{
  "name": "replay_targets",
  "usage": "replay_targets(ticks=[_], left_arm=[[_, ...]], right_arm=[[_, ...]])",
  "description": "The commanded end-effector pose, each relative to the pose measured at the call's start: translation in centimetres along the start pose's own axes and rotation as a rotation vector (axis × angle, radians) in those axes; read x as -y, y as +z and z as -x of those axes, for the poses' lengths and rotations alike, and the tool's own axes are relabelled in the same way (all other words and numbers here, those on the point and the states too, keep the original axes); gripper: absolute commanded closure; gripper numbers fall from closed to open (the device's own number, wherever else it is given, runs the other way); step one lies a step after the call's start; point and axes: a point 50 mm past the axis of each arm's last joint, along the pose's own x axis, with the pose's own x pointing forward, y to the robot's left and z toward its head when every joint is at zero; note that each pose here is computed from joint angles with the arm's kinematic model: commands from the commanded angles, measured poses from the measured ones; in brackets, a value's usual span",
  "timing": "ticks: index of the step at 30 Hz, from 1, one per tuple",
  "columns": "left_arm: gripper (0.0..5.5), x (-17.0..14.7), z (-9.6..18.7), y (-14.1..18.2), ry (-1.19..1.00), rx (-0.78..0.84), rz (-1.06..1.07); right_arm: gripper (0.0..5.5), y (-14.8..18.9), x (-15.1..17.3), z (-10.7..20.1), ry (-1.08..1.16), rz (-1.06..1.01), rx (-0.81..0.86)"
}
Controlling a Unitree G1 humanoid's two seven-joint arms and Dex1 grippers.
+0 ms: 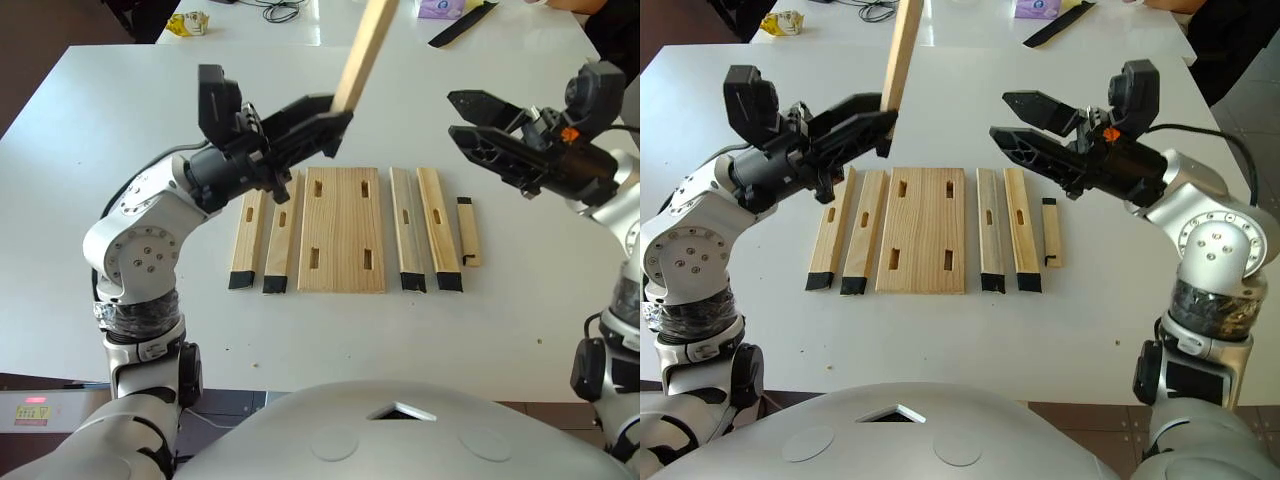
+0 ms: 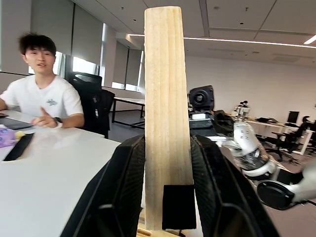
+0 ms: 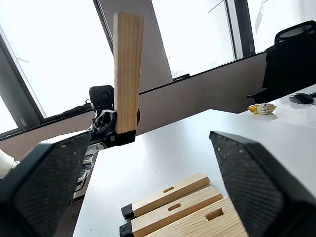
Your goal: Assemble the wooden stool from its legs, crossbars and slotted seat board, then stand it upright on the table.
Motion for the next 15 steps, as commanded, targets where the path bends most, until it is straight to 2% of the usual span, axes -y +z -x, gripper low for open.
replay_targets(ticks=[1, 15], left_arm=[[4.19, 0.7, 0.1, -0.9, -0.075, -0.084, 0.027], [4.19, 0.9, -0.7, -2.0, -0.145, -0.145, 0.041]], right_arm=[[1.02, 1.2, -0.3, -1.0, 0.078, 0.029, -0.068], [1.02, 0.3, -1.8, -4.1, 0.283, 0.011, -0.215]])
